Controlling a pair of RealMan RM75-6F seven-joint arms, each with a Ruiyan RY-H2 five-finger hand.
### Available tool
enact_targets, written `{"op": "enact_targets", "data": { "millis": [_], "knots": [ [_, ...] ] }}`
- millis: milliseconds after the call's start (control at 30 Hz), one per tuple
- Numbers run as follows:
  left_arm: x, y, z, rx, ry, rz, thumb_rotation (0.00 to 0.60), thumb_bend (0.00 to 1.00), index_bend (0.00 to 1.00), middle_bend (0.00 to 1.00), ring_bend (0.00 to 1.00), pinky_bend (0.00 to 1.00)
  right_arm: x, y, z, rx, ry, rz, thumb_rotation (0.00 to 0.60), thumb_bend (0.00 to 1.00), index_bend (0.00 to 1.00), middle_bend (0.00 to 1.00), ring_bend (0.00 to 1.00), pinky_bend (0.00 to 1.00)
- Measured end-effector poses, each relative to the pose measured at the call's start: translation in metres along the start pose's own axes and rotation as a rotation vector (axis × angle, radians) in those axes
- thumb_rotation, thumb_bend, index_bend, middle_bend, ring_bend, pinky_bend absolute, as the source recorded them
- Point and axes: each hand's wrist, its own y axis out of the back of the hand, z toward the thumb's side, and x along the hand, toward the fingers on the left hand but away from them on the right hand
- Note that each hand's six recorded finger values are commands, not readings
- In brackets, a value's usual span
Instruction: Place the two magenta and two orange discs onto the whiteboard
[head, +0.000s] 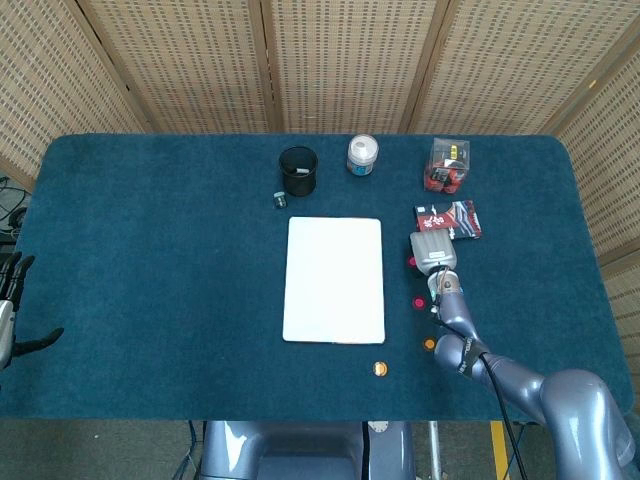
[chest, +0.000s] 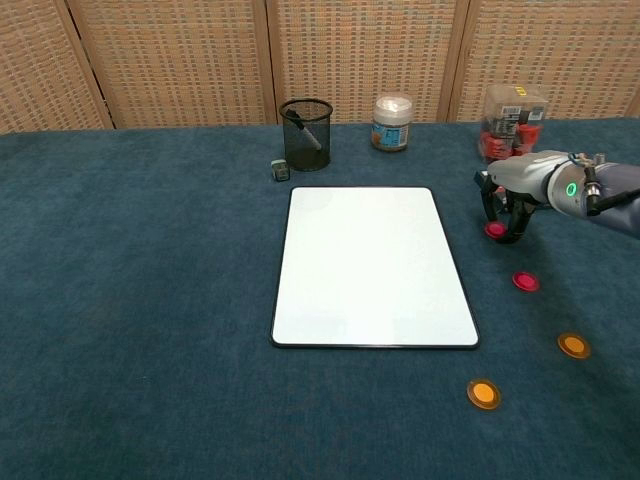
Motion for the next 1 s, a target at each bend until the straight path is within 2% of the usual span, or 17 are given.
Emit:
{"op": "enact_targets", "data": {
  "millis": [233,367,467,600,700,1000],
  "knots": [
    [0.000,0.000,0.000,-0.002,-0.002,-0.002,0.600,0.00,0.00,0.00,0.00,0.00,0.004,0.007,0.007,-0.019,0.025,-0.014,0.600,0.34,0.58,0.94,0.98,1.00],
    [0.000,0.000,0.001,-0.002,-0.007,-0.006,0.600,0.00,0.00,0.00,0.00,0.00,0.008,0.020,0.021,-0.040,0.064,-0.036,0.600,0.34,0.58,0.94,0.98,1.00],
    [0.000,0.000,0.002,-0.006,-0.010,-0.007,0.600,0.00,0.00,0.00,0.00,0.00,0.016,0.035,0.043,-0.061,0.116,-0.059,0.600,0.34,0.58,0.94,0.98,1.00],
    [-0.001,0.000,0.002,-0.010,-0.016,-0.009,0.600,0.00,0.00,0.00,0.00,0.00,0.034,0.055,0.087,-0.081,0.200,-0.083,0.600,0.34,0.58,0.94,0.98,1.00],
    [-0.001,0.001,0.000,-0.014,-0.015,-0.012,0.600,0.00,0.00,0.00,0.00,0.00,0.044,0.064,0.113,-0.078,0.228,-0.092,0.600,0.34,0.58,0.94,0.98,1.00],
    [-0.002,0.004,-0.002,-0.031,-0.018,-0.014,0.600,0.00,0.00,0.00,0.00,0.00,0.067,0.041,0.184,-0.043,0.299,-0.060,0.600,0.35,0.56,0.94,0.98,1.00]
  ]
}}
